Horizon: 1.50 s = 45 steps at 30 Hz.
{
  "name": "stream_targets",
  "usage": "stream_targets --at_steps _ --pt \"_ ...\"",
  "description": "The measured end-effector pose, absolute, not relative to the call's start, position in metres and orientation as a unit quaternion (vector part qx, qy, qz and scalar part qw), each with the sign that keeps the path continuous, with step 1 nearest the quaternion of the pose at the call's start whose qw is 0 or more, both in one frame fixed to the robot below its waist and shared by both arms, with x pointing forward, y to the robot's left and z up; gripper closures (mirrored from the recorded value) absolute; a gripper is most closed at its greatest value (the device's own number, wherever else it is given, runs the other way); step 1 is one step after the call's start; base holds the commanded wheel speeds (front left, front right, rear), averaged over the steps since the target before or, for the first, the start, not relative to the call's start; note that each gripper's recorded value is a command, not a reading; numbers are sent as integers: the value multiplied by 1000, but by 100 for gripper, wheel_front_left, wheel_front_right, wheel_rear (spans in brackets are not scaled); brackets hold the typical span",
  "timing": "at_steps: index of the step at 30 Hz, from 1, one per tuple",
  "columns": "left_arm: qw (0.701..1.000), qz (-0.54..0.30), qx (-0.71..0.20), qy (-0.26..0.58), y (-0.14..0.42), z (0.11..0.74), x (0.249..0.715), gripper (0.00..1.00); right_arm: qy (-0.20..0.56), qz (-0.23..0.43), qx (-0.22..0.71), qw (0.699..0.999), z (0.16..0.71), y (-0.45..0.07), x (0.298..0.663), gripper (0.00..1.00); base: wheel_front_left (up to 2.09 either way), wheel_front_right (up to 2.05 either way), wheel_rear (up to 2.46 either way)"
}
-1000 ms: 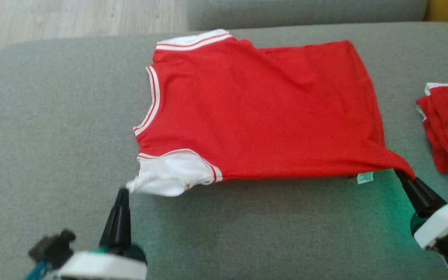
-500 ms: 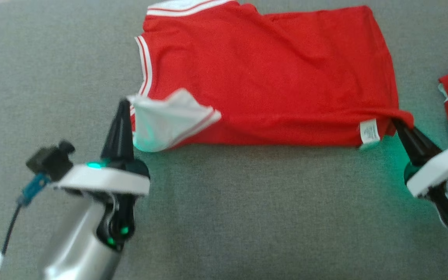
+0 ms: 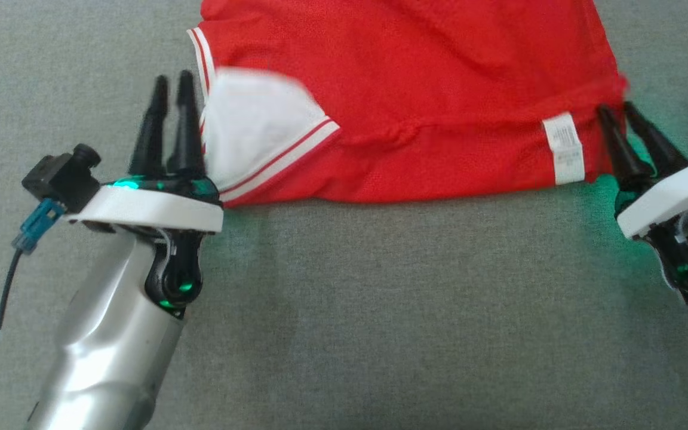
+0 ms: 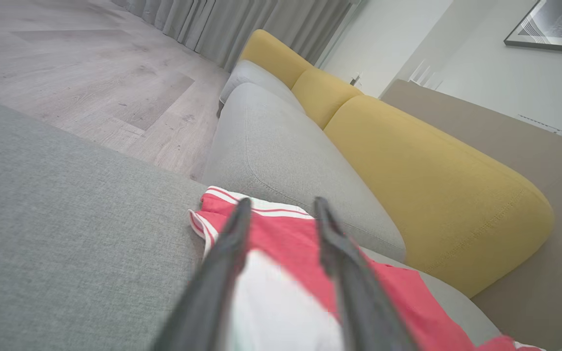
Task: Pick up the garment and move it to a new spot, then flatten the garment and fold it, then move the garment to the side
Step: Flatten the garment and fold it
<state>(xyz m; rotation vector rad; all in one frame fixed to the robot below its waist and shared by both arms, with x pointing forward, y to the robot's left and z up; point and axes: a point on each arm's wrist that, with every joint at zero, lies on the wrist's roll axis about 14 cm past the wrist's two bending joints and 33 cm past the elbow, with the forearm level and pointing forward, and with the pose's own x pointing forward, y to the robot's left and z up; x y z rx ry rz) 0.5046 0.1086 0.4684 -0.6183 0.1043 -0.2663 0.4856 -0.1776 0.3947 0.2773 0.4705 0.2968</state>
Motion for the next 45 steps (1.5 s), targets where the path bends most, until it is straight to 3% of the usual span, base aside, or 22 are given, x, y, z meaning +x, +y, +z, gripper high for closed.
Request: stream_targets --at_steps 9,16,33,34,35,37,38,45 --pt "954 -148 -257 42 101 468 488 0 149 136 161 966 417 -172 487 0 0 0 0" --pt "966 -104 -182 153 110 390 432 0 170 128 190 958 397 -163 443 0 0 0 0" --pt "967 -91 -131 199 124 363 448 0 192 80 178 962 377 -176 435 0 0 0 0" --pt "967 -90 -131 200 124 363 448 21 196 76 176 962 374 -176 435 0 0 0 0" --pt "966 -92 -132 201 124 363 448 53 199 74 174 962 372 -176 435 0 0 0 0" --pt "965 -94 -133 204 124 363 448 80 201 71 169 962 370 -175 437 0 0 0 0" --pt "965 -96 -133 204 123 362 448 100 200 71 166 963 371 -175 439 0 0 0 0" --pt "964 -105 -132 204 120 365 449 100 201 74 156 964 370 -165 442 0 0 0 0"
